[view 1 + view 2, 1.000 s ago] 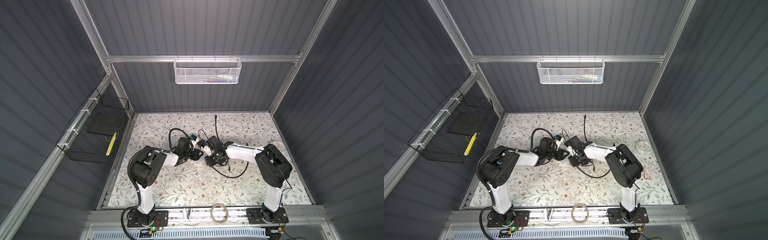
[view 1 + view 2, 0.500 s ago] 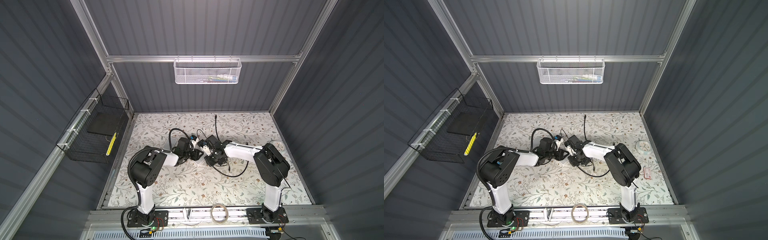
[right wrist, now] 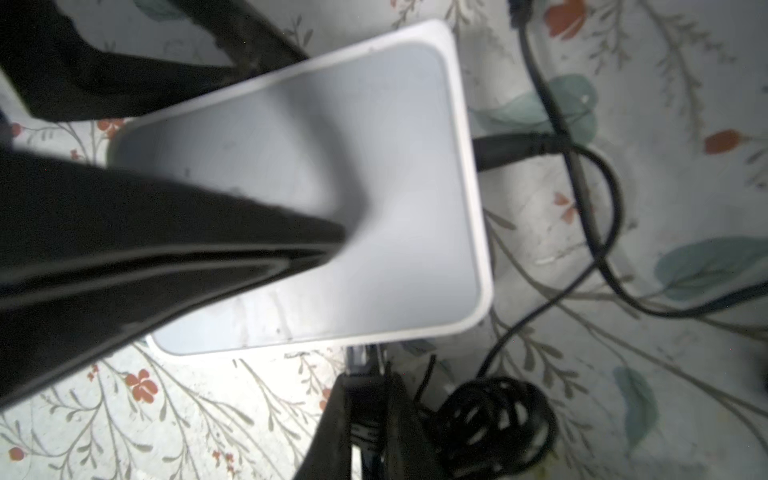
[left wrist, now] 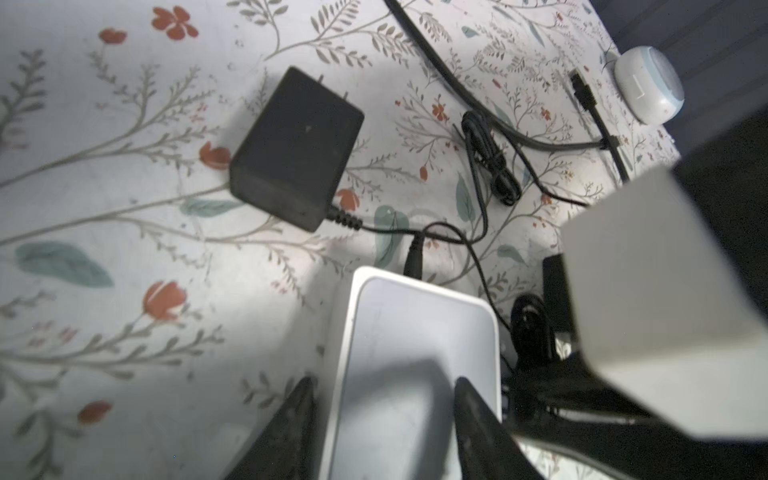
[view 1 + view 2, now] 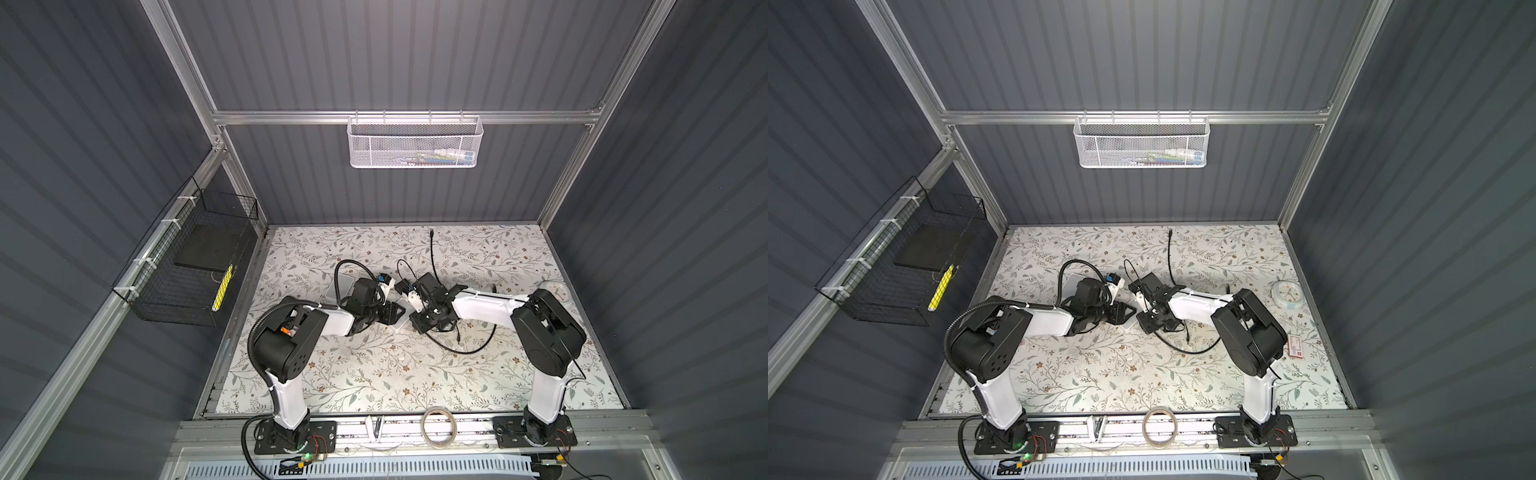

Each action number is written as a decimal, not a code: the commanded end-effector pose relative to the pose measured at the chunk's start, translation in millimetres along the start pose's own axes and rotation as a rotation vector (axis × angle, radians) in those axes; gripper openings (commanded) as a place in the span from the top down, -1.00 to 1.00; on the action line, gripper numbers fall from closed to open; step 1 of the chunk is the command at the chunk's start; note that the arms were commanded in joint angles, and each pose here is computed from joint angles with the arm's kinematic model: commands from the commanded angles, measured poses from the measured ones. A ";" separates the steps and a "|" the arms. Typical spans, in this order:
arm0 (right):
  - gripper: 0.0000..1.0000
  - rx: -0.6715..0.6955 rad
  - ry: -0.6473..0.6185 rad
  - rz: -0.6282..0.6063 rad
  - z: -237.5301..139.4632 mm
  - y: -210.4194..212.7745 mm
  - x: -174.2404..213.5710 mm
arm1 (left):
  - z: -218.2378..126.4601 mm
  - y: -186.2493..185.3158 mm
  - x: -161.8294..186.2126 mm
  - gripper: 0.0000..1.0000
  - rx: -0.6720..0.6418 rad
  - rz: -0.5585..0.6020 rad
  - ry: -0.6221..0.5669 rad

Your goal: Insert the plug into the switch port

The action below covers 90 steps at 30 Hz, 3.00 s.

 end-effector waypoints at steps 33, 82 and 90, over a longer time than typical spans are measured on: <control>1.00 0.210 -0.663 -0.144 -268.7 4.2 -119.6 | -125.8 -6.8 -28.5 -0.57 -0.102 -0.103 0.011; 1.00 0.293 -0.444 -0.085 -76.5 -223.0 -158.4 | -92.0 10.9 -3.1 -0.49 -0.098 -0.167 0.148; 0.87 0.240 -0.338 -0.118 -55.5 -218.9 -150.0 | -90.0 11.6 1.5 -0.49 -0.096 -0.172 0.161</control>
Point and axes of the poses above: each gripper's point midway between its finger pads, its own z axis out along the fingers, its own y axis along the line the jaws close on, x = y × z, the point moved 6 cm from there along -z, back along the fingers, and after that the axes turned 11 degrees about z, right-handed, at the moved point
